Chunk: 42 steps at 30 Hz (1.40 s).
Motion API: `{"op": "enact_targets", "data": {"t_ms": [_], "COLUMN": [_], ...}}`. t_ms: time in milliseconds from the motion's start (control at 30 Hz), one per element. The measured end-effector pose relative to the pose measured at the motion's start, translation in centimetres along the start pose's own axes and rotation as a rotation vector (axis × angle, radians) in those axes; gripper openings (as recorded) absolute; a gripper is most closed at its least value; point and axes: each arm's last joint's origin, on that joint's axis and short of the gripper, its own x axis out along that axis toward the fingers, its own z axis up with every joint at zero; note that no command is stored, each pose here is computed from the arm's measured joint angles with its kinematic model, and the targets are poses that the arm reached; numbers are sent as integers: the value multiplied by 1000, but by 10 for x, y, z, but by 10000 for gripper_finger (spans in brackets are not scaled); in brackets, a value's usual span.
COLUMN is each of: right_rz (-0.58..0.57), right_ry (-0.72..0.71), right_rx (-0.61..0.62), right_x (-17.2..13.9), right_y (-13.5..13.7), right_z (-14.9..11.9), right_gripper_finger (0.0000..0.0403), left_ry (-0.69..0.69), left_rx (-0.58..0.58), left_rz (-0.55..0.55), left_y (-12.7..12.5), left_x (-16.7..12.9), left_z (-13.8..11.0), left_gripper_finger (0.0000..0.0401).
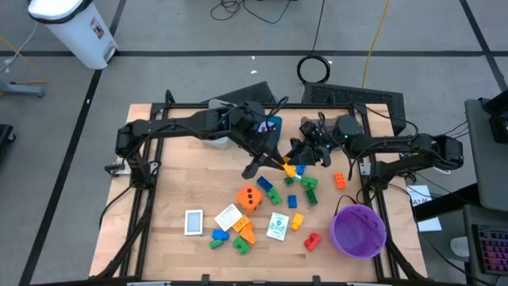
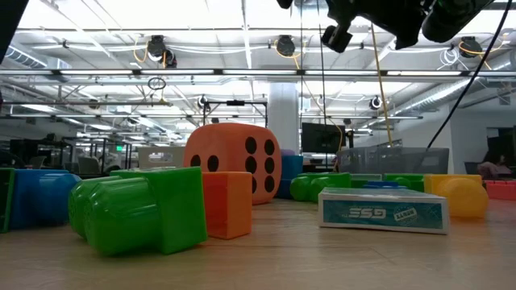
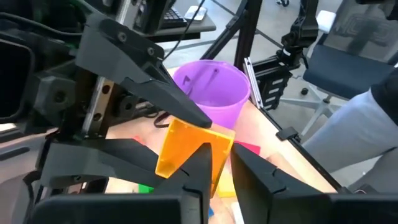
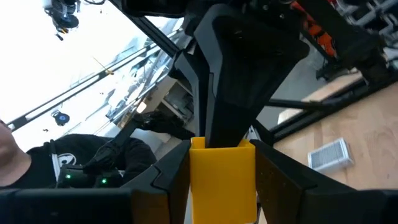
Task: Pick & Place Toys
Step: Put the yellow game piece into the gray bin
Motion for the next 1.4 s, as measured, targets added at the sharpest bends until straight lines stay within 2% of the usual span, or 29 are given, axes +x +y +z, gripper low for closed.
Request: {"op": "enact_targets", "data": {"t_ms": [367, 600, 700, 900, 1000, 1133, 1233, 1400], "right_rz": [11, 8, 38, 78, 64, 21, -8, -49], "right_ry": [-28, -60, -86, -158, -198, -270, -338, -403], "right_rx": [-4, 73, 60, 6, -44, -58, -56, -94], "right_x": [0, -8, -14, -33, -44, -55, -58, -58], "right_y": [2, 0, 2, 6, 5, 2, 0, -2], "right_z": [3, 11, 18, 36, 44, 52, 55, 57], "right_gripper_finger": [159, 186, 200, 222, 224, 220, 216, 216], "left_ry": [-47, -80, -82, -115, -116, -63, 26, 231], "left_rx": [-31, -64, -86, -76, -83, -85, -89, -160], "left_rz": [-48, -118, -113, -61, -13, 140, 288, 479], "left_y": [4, 2, 3, 0, -5, -15, -24, -32], "left_x": [-7, -8, -14, -52, -79, -120, -147, -180], "left_z": [3, 6, 7, 19, 24, 26, 21, 3], "left_gripper_finger": [7, 5, 7, 5, 8, 5, 8, 7]}}
